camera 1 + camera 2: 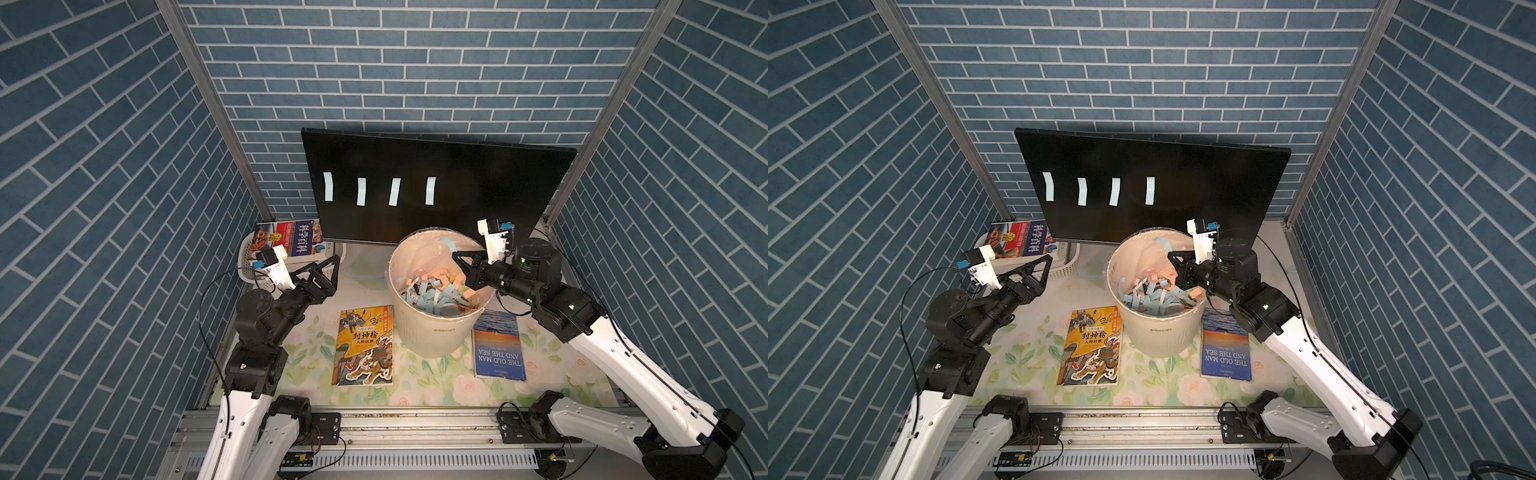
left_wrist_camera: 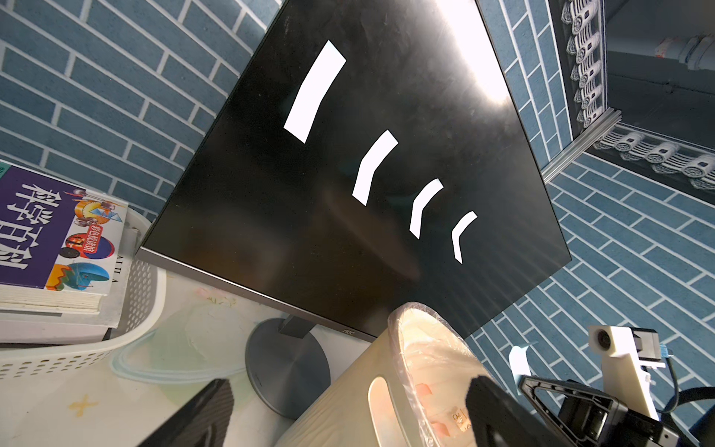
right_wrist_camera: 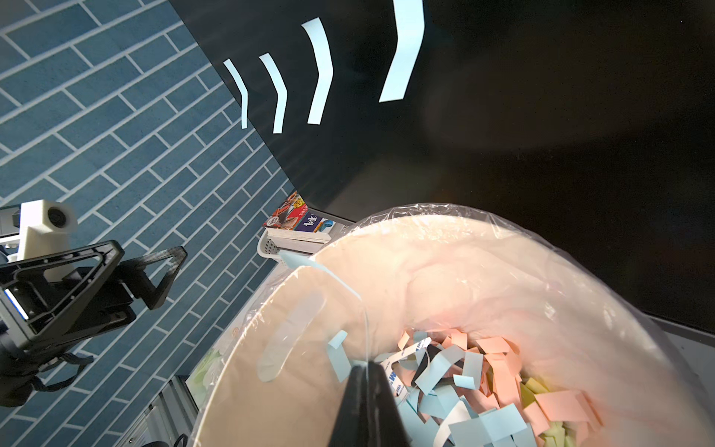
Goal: Remove the sticky note from the monitor
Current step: Place the sticky note in the trash bin.
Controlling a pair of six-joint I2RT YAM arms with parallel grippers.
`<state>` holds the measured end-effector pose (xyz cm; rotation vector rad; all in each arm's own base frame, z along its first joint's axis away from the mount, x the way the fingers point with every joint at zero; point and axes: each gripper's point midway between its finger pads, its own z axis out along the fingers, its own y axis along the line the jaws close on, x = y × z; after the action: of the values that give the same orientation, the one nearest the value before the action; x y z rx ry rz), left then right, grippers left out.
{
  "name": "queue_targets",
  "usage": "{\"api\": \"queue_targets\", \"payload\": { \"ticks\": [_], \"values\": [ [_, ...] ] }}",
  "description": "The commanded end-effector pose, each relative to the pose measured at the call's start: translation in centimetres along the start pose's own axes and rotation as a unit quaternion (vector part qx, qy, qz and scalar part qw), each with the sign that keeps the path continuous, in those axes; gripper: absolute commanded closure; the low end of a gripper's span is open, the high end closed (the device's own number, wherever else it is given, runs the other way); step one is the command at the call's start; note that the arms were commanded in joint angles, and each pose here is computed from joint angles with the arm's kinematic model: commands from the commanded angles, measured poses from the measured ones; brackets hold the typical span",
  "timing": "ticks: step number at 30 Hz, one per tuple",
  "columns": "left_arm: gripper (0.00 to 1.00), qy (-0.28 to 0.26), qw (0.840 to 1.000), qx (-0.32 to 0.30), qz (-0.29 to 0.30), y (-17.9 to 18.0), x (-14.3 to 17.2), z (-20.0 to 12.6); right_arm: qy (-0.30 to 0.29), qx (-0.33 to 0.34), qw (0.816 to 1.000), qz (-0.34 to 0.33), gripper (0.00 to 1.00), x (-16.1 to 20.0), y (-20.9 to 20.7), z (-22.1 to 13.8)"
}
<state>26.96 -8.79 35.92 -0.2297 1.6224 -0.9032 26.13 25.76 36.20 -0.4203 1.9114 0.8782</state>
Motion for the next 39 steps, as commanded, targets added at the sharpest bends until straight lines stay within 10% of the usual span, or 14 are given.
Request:
{"api": "queue_targets", "payload": {
  "ticks": [1,20,32,35,39],
  "values": [
    [0.0,-0.023,0.999,0.031,0.012,-1.9,-1.7,-0.1,0.014,0.024,0.999,-0.021,0.92,0.3,-0.2,0.4],
    [0.0,-0.019,0.998,0.061,-0.022,-1.6,-1.8,3.4,0.008,0.024,0.999,-0.025,0.65,0.9,0.0,1.2],
    [0.0,-0.029,0.992,0.109,-0.054,-3.0,-4.9,7.5,-0.051,-0.002,0.998,-0.028,0.28,0.4,0.5,-2.0],
    [0.0,-0.035,0.99,0.115,-0.07,-2.9,-5.8,8.3,-0.063,-0.001,0.998,-0.025,0.01,0.3,0.4,-3.1],
    [0.0,-0.044,0.987,0.12,-0.096,-2.2,-6.7,9.0,-0.083,0.002,0.996,-0.015,0.0,0.3,0.1,-4.8]
  ]
}}
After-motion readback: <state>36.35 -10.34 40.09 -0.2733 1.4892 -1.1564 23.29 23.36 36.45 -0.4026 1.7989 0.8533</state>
